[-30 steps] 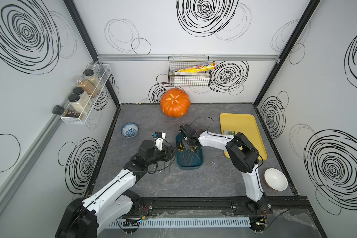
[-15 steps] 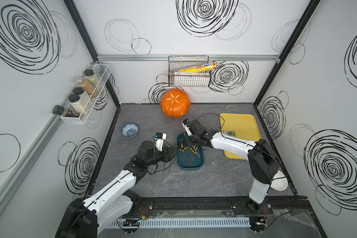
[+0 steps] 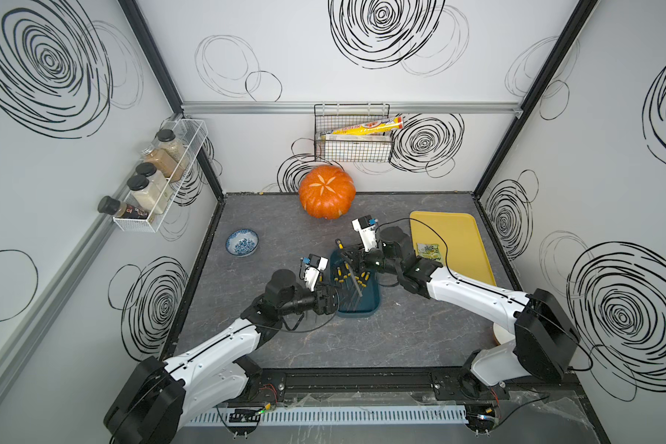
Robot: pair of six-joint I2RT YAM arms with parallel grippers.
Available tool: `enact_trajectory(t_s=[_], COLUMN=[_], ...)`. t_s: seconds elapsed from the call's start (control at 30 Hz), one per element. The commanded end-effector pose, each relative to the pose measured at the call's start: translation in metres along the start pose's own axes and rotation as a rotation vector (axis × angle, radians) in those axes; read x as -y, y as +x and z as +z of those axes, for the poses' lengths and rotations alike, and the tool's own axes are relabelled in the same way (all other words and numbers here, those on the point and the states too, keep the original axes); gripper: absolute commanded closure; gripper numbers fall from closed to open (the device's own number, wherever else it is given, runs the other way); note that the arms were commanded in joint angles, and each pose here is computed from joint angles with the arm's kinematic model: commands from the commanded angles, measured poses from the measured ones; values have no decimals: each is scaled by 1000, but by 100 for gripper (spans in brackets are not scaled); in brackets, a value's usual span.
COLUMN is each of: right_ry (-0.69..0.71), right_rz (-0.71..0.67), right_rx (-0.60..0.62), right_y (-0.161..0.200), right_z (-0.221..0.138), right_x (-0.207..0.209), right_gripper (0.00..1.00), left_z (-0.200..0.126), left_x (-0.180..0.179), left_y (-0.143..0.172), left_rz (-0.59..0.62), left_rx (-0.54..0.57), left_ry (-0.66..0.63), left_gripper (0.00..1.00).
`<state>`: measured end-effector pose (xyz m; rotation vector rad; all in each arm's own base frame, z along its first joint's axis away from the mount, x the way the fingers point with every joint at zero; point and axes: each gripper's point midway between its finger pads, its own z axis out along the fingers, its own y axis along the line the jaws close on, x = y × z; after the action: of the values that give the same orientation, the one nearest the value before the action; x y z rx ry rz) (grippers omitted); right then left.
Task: Take the file tool out of the storage box
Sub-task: Pick up the file tool from the storage box.
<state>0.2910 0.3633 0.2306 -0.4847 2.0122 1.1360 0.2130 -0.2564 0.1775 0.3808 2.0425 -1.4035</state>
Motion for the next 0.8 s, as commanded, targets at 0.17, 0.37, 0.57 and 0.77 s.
enact_trajectory(t_s=[0.17, 0.37, 0.57, 0.77], right_ry=[-243, -305, -349, -318], right_rz=[104, 129, 133, 114], right_rx=[69, 102, 98, 102], right_y=[-9, -3, 7, 10], right_z=[-18, -31, -27, -23], right_x=[-44, -51, -55, -50], right_gripper=[100, 100, 100, 100], left_z=[9, 15, 16, 18], left_x=[7, 6, 15, 21], left_y=[-13, -9, -7, -4], left_rz=[71, 65, 82, 90], left_rx=[23, -1, -8, -10], left_ry=[-4, 5, 38, 51], left_gripper=[32, 39, 36, 49])
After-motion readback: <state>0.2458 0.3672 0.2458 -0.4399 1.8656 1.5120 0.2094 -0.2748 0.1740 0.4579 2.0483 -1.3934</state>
